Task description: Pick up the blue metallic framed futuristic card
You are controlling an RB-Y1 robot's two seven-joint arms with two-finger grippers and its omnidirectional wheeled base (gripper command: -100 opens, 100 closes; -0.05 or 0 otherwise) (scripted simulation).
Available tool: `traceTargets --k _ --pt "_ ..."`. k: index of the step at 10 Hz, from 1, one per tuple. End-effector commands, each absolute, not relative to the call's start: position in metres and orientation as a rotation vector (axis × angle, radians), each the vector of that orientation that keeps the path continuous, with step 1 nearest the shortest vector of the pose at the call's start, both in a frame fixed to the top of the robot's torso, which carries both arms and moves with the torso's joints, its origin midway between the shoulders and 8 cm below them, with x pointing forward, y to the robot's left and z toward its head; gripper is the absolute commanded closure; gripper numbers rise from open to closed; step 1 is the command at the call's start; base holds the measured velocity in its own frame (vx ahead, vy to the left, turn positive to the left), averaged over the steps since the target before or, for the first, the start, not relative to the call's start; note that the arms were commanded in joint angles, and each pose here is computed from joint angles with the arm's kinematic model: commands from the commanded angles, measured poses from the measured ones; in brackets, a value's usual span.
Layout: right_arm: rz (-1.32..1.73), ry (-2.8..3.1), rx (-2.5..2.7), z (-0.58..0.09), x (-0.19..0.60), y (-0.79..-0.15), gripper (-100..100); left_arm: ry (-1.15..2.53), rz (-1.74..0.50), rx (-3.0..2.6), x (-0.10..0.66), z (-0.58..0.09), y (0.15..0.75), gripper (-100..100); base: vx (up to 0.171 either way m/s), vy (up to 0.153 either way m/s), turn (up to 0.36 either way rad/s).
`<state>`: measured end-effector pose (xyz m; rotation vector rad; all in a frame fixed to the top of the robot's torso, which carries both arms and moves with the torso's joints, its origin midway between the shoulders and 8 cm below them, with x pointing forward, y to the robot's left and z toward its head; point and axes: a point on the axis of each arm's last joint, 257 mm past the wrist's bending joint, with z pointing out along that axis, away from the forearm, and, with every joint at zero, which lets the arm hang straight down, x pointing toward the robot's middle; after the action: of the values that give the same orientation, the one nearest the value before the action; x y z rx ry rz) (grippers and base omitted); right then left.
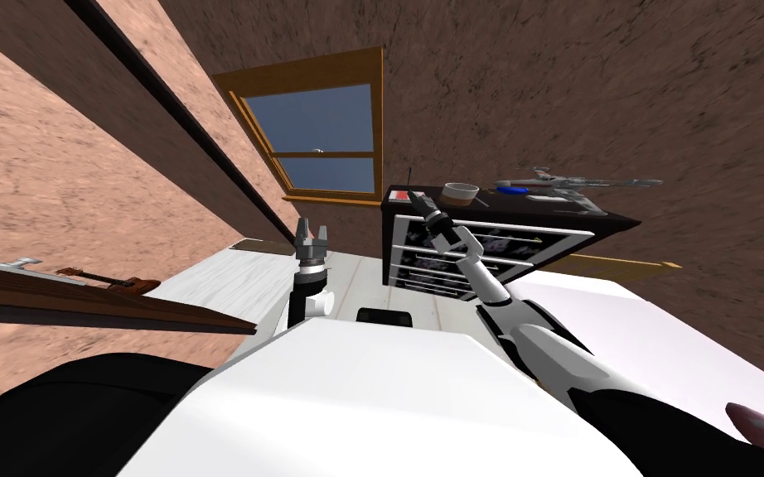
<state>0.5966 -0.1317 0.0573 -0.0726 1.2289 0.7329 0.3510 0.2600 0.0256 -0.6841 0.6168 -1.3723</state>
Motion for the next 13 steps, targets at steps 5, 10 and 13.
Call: traceTargets --k 5,10,13 --pt "0.571 1.315 -0.118 0.058 0.640 -0.137 -100 0.617 -1.372 -0.684 0.351 0.026 0.260 0 -0.028 0.005 0.044" --pt "0.437 1.364 -0.136 0.074 0.675 -0.148 -100 0.617 -1.372 -0.684 0.351 0.026 0.260 0 -0.014 0.012 0.056" --pt "0.372 1.394 -0.135 0.076 0.690 -0.157 -100 0.617 -1.372 -0.684 0.351 0.026 0.260 0 0.001 0.015 0.036"
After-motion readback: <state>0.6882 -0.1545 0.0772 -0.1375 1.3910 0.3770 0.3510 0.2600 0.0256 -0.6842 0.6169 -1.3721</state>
